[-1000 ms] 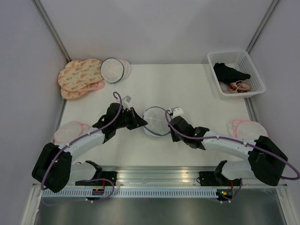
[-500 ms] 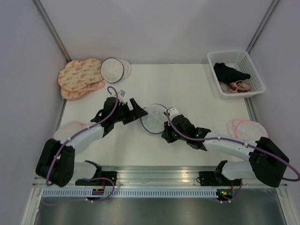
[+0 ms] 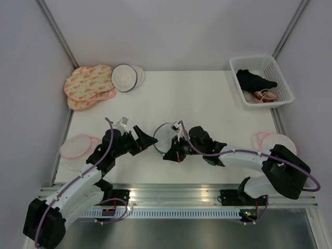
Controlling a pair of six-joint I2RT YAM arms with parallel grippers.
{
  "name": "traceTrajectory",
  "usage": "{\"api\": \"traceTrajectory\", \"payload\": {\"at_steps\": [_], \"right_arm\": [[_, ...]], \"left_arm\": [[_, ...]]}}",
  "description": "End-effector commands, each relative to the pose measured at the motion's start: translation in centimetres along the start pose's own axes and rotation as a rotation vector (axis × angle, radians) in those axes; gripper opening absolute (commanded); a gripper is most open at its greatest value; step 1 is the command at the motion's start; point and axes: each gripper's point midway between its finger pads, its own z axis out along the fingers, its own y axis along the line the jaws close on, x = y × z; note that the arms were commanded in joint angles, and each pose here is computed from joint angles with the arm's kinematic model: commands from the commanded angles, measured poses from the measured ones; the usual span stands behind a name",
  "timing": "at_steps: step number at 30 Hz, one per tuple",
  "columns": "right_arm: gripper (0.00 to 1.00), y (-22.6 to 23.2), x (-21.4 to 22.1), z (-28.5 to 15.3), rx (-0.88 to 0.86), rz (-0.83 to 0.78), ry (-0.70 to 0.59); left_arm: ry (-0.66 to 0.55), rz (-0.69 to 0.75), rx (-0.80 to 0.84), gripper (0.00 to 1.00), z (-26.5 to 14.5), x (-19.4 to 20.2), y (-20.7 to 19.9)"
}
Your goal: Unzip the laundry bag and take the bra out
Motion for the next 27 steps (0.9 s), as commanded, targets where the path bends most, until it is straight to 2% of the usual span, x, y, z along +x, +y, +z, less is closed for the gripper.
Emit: {"api": "traceTrajectory", "payload": {"at_steps": [1,10,13,14,16,17,18,20,27], "right_arm": [[0.00,3.0,-2.0,0.3,-0.152,-0.047,-0.051],[0.01,2.9,-2.0,0.2,-0.148,-0.059,-0.055],[0.00,2.8,-1.9,0.0,-0.141,-0.060,-0.053],[0.00,2.8,-1.8,-0.1,-0.141,-0.060,-0.051],[0.00,2.7,-1.5,-0.3,-0.131,-0.064,-0.048],[0.01,2.6,-1.4,-0.4,-0.124,-0.066,-0.045],[0.01,2.1,-0.9,-0.5,-0.098,-0.058,-0.028],[0.01,1.7,-0.8,-0.8,-0.071,-0.075,-0.014],[0.01,-3.2,3.6,-2.6,0.195,-0.035,0.161]], "left_arm": [[0.080,-0.089,-0.013,1.00,0.7,2.3,0.9],[0.148,-0.106,0.102,0.97,3.1,4.3,-2.9],[0.175,-0.124,0.104,0.77,3.8,5.2,-2.8],[0.170,-0.127,0.114,0.56,3.9,5.0,-3.0],[0.160,-0.129,0.100,0.31,4.1,4.9,-2.6],[0.159,-0.126,0.085,0.14,4.1,5.0,-2.3],[0.151,-0.123,0.075,0.08,4.2,4.8,-2.2],[0.140,-0.108,0.037,0.02,4.2,4.6,-1.5],[0.137,-0.055,-0.008,0.02,4.6,4.3,-0.9]]}}
